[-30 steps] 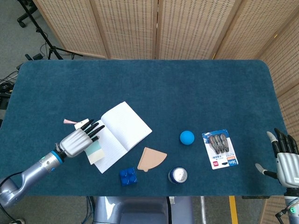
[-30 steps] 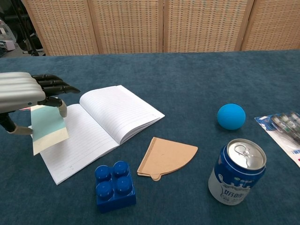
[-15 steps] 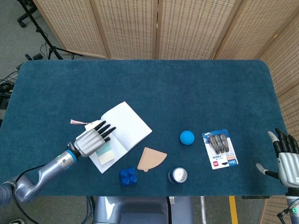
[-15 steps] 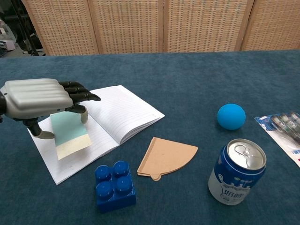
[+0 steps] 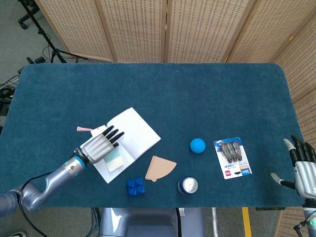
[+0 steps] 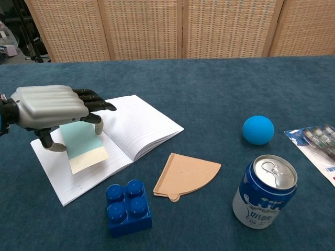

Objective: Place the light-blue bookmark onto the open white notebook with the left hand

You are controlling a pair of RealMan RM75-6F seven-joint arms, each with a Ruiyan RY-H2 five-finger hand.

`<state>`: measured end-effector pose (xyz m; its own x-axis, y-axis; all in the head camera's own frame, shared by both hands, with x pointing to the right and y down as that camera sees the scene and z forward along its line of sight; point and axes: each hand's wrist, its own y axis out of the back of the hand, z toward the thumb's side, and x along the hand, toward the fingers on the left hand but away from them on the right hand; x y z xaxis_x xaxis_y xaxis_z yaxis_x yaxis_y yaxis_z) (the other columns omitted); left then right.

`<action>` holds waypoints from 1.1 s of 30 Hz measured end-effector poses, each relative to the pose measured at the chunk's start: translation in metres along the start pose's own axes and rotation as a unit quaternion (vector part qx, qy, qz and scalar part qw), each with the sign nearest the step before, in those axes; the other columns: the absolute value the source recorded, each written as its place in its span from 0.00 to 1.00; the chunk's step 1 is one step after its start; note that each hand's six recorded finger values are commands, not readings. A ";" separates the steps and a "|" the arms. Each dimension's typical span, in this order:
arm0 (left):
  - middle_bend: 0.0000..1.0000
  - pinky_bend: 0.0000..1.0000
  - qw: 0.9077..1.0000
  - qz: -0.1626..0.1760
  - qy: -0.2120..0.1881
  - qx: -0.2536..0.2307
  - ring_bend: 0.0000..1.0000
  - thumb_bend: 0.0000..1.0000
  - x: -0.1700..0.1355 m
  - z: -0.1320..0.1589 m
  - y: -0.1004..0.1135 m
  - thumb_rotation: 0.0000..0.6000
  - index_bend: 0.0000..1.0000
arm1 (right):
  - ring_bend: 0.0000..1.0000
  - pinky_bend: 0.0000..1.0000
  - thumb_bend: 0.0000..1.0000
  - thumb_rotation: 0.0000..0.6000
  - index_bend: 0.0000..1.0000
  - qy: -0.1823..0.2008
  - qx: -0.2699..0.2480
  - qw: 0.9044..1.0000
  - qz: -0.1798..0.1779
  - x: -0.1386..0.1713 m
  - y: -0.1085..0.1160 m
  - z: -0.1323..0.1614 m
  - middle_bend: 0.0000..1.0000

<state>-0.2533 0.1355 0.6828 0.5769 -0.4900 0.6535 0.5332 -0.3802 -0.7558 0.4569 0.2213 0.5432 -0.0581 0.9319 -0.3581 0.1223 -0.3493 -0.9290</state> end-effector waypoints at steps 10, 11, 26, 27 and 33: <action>0.00 0.00 1.000 -0.001 -0.001 0.001 0.00 0.25 0.005 0.005 0.002 1.00 0.39 | 0.00 0.00 0.16 1.00 0.00 0.000 -0.002 1.000 -0.001 0.000 0.001 -0.001 0.00; 0.00 0.00 1.000 -0.001 -0.001 0.001 0.00 0.25 0.005 0.005 0.002 1.00 0.39 | 0.00 0.00 0.16 1.00 0.00 0.000 -0.002 1.000 -0.001 0.000 0.001 -0.001 0.00; 0.00 0.00 1.000 -0.002 0.006 -0.004 0.00 0.25 0.008 0.007 0.002 1.00 0.28 | 0.00 0.00 0.16 1.00 0.00 0.000 -0.006 1.000 -0.003 0.001 0.003 -0.002 0.00; 0.00 0.00 1.000 -0.002 0.006 -0.004 0.00 0.25 0.008 0.008 0.002 1.00 0.26 | 0.00 0.00 0.16 1.00 0.00 0.000 -0.006 1.000 -0.003 0.001 0.003 -0.002 0.00; 0.00 0.00 1.000 -0.001 0.008 -0.005 0.00 0.25 0.008 0.007 0.002 1.00 0.14 | 0.00 0.00 0.16 1.00 0.00 0.001 -0.006 1.000 -0.003 0.001 0.003 -0.001 0.00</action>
<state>-0.2434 0.1367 0.6867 0.5660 -0.5014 0.6544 0.5282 -0.3889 -0.7548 0.4584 0.2213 0.5406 -0.0570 0.9344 -0.3518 0.1328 -0.3421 -0.9302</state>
